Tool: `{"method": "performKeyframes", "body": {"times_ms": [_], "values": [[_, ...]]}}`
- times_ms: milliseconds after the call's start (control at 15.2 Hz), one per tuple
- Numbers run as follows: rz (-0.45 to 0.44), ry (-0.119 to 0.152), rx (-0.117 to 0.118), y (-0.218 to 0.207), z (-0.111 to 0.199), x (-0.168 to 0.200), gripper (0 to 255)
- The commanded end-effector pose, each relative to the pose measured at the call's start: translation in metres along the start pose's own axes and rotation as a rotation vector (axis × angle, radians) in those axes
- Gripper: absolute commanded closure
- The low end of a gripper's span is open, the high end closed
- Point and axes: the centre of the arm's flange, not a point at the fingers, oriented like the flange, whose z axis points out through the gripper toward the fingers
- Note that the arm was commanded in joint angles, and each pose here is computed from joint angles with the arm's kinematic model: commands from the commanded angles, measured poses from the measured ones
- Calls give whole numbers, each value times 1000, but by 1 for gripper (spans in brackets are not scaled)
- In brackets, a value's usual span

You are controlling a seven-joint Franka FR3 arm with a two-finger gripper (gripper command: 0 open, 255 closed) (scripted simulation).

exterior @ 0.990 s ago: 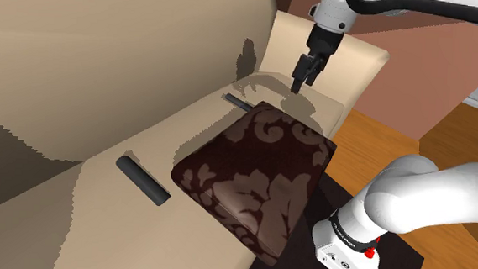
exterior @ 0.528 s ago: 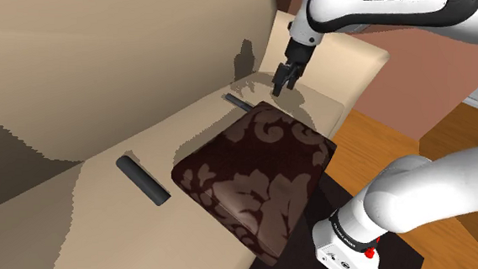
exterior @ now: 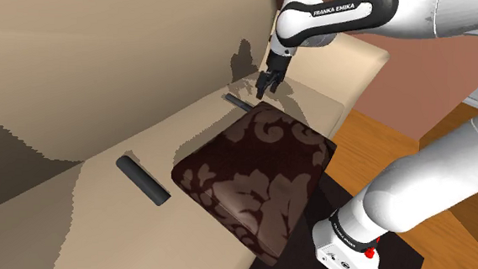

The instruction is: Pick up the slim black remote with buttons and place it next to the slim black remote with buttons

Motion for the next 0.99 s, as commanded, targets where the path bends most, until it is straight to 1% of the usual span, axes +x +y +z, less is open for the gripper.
{"method": "performKeyframes", "body": {"times_ms": [0, 528, 924], "values": [[-3, 0, 2, 12, 16, 16, 0], [-12, -1, 12, 52, 80, 85, 0], [-12, -1, 12, 52, 112, 85, 0]]}}
